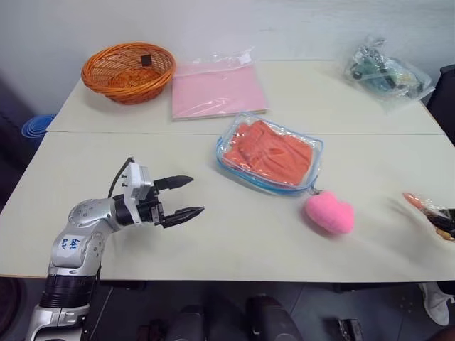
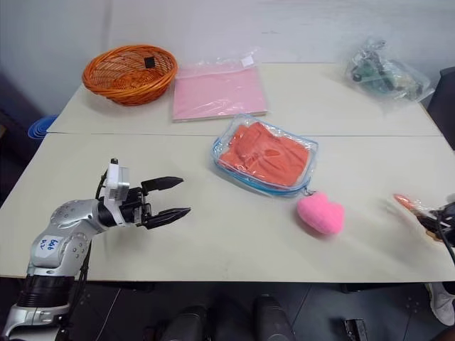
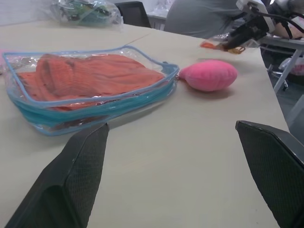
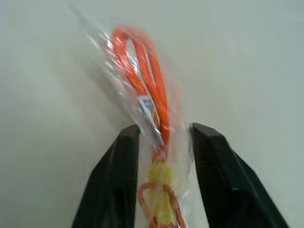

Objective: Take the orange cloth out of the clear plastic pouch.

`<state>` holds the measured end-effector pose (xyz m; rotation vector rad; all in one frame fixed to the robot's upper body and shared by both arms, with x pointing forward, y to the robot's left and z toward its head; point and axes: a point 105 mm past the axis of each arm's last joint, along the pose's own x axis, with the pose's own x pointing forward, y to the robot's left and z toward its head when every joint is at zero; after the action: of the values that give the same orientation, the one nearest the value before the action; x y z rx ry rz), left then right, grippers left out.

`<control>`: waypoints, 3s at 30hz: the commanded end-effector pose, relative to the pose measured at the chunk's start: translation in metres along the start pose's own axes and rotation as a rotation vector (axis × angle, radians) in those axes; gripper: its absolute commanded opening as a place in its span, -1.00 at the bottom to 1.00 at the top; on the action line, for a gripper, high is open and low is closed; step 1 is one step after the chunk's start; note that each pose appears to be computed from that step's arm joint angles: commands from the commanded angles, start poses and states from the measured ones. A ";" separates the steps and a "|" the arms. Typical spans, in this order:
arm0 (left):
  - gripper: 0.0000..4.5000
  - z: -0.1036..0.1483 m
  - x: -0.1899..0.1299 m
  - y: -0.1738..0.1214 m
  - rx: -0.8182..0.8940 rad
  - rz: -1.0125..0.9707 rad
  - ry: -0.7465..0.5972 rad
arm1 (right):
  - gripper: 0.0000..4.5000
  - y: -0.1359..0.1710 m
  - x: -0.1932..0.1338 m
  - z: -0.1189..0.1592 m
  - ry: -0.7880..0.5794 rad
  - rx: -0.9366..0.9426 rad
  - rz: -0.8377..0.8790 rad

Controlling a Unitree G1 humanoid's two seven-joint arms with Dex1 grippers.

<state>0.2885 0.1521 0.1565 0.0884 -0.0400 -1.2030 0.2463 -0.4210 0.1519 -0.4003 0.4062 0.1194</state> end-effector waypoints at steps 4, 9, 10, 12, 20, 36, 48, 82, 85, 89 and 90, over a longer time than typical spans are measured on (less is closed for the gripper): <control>1.00 -0.001 -0.023 0.023 0.062 0.068 0.079 | 0.79 0.014 -0.048 0.034 -0.228 -0.100 0.119; 1.00 -0.005 -0.037 0.050 0.222 0.151 0.184 | 0.99 0.066 -0.070 0.059 -0.431 -0.131 0.262; 1.00 -0.006 -0.037 0.056 0.292 0.157 0.222 | 0.99 0.092 -0.071 0.063 -0.472 -0.146 0.333; 1.00 -0.007 -0.033 0.062 0.414 0.136 0.274 | 0.99 0.131 -0.072 0.067 -0.524 -0.153 0.423; 1.00 0.009 0.042 0.057 0.506 -0.142 0.194 | 0.99 0.198 -0.064 0.056 -0.618 -0.107 0.447; 0.48 -0.004 0.161 0.065 0.680 -0.173 0.392 | 1.00 0.180 -0.065 0.056 -0.625 -0.077 0.295; -0.99 -0.018 0.135 0.082 0.567 -0.006 0.329 | 1.00 0.180 -0.060 0.056 -0.627 -0.083 0.281; -0.78 -0.035 0.050 -0.061 -0.127 0.274 0.406 | 1.00 0.185 -0.034 0.070 -0.654 -0.074 0.437; -0.44 -0.027 0.052 -0.059 -0.134 0.252 0.345 | 1.00 0.182 -0.036 0.069 -0.638 -0.063 0.448; 0.13 -0.006 0.049 -0.062 -0.122 0.102 0.241 | 1.00 0.182 -0.043 0.064 -0.584 -0.027 0.496; 0.27 -0.002 0.042 -0.059 -0.096 0.051 0.241 | 1.00 0.184 -0.046 0.060 -0.552 -0.042 0.515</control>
<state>0.2526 0.0875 0.1328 0.1304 0.2986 -1.0432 0.1974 -0.2328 0.1453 -0.2515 -0.0369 0.6957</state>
